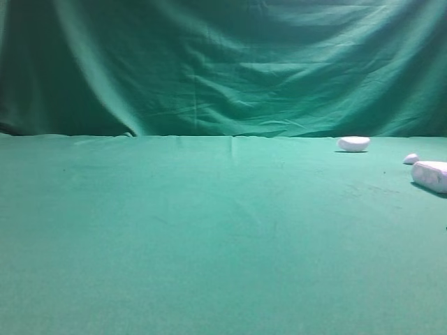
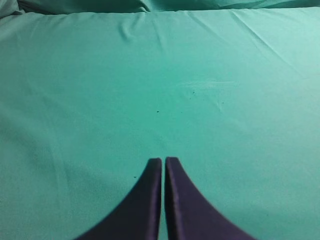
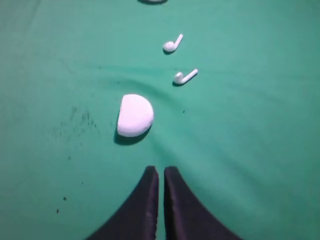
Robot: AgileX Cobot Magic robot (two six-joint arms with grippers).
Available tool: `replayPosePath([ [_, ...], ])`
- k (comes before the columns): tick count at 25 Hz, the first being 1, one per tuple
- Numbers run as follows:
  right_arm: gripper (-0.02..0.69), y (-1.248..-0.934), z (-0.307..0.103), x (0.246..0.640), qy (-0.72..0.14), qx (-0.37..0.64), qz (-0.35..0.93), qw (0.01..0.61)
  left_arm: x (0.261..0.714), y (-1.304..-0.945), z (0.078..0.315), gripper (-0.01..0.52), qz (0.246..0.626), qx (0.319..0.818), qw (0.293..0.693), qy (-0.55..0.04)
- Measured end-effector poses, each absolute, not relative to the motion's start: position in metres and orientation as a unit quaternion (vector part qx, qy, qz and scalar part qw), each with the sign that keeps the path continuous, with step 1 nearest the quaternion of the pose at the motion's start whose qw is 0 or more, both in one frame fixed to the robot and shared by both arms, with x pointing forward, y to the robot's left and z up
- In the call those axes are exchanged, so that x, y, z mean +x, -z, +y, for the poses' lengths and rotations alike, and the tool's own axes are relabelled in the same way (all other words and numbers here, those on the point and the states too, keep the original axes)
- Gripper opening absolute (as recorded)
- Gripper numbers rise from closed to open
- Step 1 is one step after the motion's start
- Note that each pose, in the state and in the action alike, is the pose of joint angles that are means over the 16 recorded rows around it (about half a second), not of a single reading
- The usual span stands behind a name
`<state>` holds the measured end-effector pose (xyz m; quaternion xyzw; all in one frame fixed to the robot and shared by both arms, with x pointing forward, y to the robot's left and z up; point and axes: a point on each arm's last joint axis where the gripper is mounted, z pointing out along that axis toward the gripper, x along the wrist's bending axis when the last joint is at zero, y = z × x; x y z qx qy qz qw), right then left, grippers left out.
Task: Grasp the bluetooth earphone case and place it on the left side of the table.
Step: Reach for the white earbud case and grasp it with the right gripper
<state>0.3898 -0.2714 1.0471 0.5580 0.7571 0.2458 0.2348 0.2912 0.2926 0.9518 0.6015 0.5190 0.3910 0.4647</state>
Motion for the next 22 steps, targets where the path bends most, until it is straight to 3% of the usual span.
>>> replayPosePath([
  [6,0.111,-1.031,-0.250,0.438,-0.189,0.543,0.796,0.187,0.291,-0.952,0.293,0.000,0.519,0.601,0.465,-0.391],
  [17,0.491,-0.979,-0.222,0.514,-0.134,0.574,0.795,0.145,0.291,-0.952,0.293,0.000,0.519,0.601,0.465,-0.391],
  [22,0.564,-0.957,-0.218,0.533,-0.109,0.587,0.791,0.133,0.291,-0.952,0.293,0.000,0.519,0.601,0.465,-0.391],
])
